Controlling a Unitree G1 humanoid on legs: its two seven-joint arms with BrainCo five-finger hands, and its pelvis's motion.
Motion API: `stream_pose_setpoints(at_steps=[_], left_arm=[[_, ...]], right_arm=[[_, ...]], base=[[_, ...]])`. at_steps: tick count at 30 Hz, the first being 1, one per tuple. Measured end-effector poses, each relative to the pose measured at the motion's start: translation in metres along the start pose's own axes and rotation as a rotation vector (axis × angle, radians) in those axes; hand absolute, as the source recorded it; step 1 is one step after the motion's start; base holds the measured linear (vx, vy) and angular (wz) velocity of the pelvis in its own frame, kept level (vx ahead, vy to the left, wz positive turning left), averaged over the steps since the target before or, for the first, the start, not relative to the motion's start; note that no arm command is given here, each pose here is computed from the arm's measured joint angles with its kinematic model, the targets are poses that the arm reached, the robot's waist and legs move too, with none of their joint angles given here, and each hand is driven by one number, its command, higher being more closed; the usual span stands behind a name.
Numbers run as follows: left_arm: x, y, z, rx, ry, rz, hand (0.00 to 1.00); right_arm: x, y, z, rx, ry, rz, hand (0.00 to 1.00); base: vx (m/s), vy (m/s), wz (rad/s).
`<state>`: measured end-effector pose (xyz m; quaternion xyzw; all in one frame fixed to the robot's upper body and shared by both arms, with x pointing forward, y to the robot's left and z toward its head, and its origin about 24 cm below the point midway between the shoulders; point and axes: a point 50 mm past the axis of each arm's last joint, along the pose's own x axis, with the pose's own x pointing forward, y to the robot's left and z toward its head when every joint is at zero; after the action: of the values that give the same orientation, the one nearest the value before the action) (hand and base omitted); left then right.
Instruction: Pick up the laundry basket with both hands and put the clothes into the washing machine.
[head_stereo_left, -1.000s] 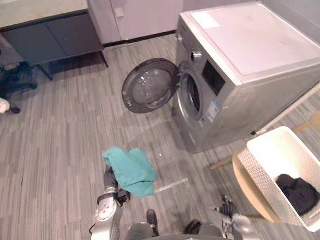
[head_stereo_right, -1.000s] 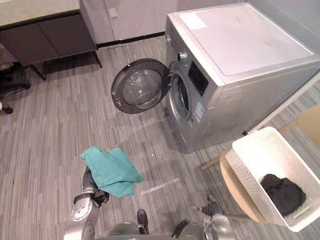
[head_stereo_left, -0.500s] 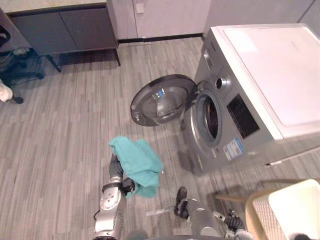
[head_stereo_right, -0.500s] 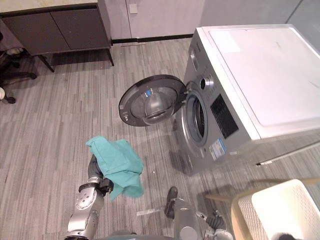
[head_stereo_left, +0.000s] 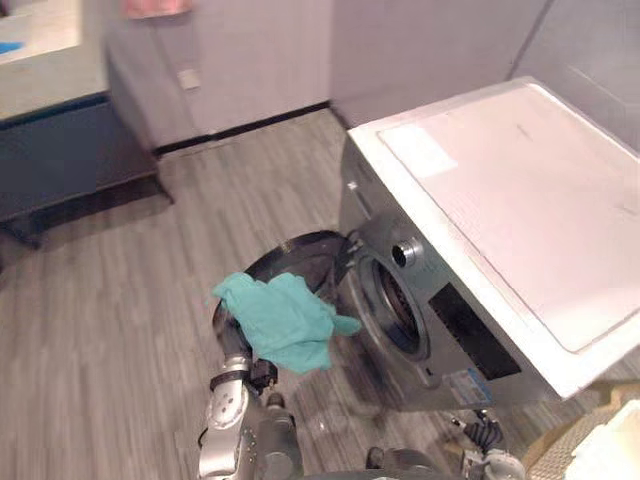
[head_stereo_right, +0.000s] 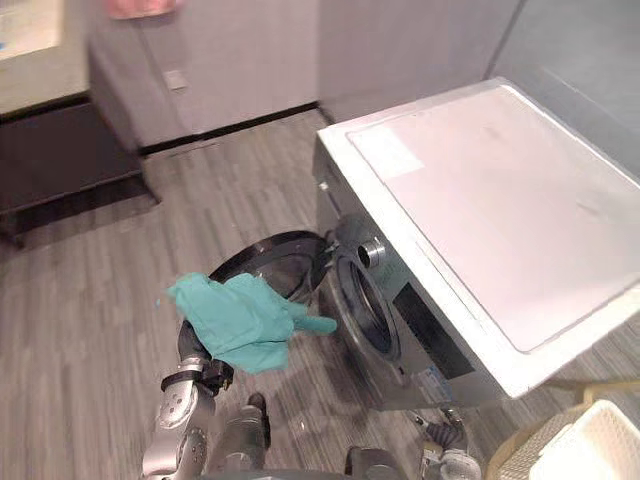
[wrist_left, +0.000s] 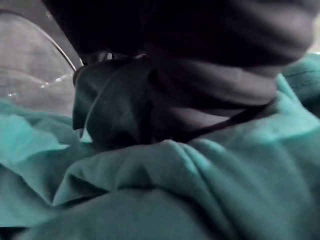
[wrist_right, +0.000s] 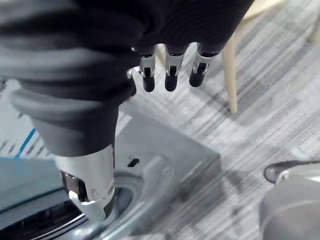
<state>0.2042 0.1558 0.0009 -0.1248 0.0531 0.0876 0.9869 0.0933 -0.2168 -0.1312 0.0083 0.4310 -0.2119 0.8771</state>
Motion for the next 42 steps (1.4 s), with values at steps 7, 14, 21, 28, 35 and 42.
stream_pose_setpoints(at_steps=[7,14,21,28,35,42], left_arm=[[0.001,0.019,-0.012,0.077,0.065,0.027,1.00],[0.000,0.029,-0.020,0.087,0.106,0.063,1.00],[-0.001,0.030,-0.028,0.085,0.140,0.074,1.00],[0.008,0.022,-0.009,0.087,0.054,0.035,1.00],[0.035,0.000,0.024,0.063,-0.086,0.006,1.00],[0.068,-0.034,0.076,0.003,-0.286,0.001,1.00]], right_arm=[[0.014,0.036,0.018,-0.099,-0.025,0.151,0.00],[0.023,0.009,0.018,-0.162,0.000,0.091,0.00],[0.027,-0.002,0.033,-0.165,-0.051,0.043,0.00],[0.020,0.016,0.051,-0.098,-0.154,0.079,0.00],[0.016,0.038,0.121,-0.032,-0.389,0.102,0.00],[-0.006,0.052,0.192,0.103,-0.646,0.103,0.00]], base=[[0.04,0.177,-1.18],[0.06,-0.023,-0.51],[0.06,0.009,-0.77],[-0.07,0.124,-0.25],[-0.18,0.004,-0.24],[-0.13,-0.051,-0.10]])
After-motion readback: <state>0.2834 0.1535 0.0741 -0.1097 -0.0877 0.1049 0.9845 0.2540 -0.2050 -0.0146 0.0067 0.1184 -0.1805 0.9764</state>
